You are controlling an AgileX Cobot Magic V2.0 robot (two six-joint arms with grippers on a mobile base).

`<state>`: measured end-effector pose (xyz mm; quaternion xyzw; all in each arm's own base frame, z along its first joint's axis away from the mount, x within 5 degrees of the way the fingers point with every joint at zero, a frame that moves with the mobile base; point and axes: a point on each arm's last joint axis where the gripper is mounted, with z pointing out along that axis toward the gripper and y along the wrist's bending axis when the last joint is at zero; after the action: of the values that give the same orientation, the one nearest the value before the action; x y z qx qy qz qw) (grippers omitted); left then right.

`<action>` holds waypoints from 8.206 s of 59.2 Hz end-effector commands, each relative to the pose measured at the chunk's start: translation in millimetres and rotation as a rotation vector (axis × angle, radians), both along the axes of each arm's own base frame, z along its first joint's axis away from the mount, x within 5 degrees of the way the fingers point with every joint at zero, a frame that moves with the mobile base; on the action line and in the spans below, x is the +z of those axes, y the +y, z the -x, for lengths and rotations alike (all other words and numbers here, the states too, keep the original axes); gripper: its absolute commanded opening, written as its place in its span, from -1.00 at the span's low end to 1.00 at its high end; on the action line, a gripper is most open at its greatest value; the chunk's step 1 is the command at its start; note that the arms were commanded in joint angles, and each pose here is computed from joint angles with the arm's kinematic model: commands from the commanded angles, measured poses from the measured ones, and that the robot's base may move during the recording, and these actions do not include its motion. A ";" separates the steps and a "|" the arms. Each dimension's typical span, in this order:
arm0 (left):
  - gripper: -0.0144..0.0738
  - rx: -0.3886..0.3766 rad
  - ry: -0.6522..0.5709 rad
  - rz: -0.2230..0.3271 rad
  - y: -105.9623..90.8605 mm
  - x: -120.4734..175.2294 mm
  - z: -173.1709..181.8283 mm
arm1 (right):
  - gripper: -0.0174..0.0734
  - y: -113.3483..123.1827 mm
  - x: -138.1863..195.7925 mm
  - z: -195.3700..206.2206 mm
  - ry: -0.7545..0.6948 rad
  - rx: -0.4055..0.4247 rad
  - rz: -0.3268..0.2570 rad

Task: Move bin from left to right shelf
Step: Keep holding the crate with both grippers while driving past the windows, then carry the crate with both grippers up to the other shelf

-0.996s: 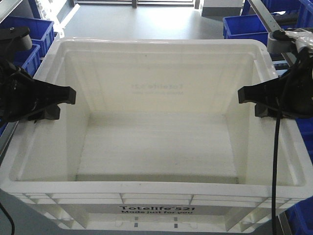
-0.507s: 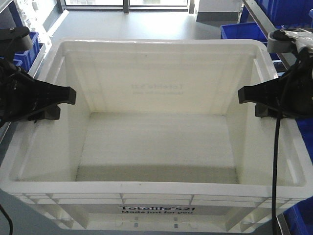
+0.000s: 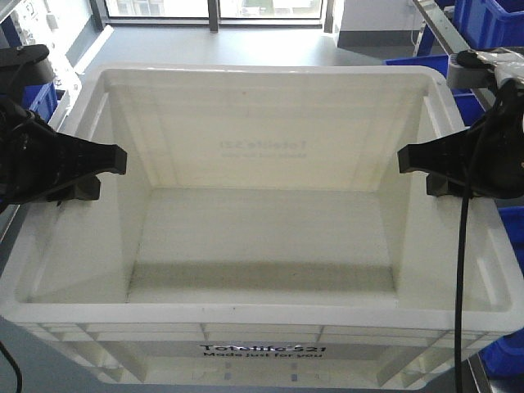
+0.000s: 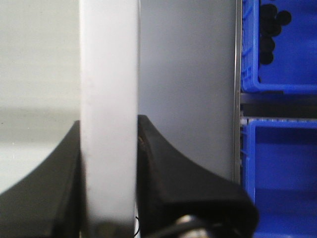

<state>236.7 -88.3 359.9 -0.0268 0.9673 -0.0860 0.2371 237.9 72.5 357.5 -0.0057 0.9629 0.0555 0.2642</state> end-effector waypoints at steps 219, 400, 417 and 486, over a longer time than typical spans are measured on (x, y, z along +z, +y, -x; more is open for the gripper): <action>-0.69 -0.012 -0.148 -0.014 6.5 24.2 3.3 | -0.62 -8.0 27.1 -1.3 -0.186 -0.015 0.003; -0.69 -0.012 -0.148 -0.014 6.5 24.2 3.3 | -0.62 -8.0 27.0 -1.3 -0.186 -0.015 0.003; -0.69 -0.012 -0.148 -0.014 6.5 24.2 3.3 | -0.62 -8.0 27.0 -1.3 -0.186 -0.015 0.003; -0.69 -0.012 -0.148 -0.014 6.5 24.2 3.3 | -0.62 -8.0 27.1 -1.4 -0.187 -0.015 0.003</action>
<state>237.2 -87.8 360.1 -0.0252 0.9668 -0.0833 0.2404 238.0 72.8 356.3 -0.0028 0.9627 0.0580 0.2643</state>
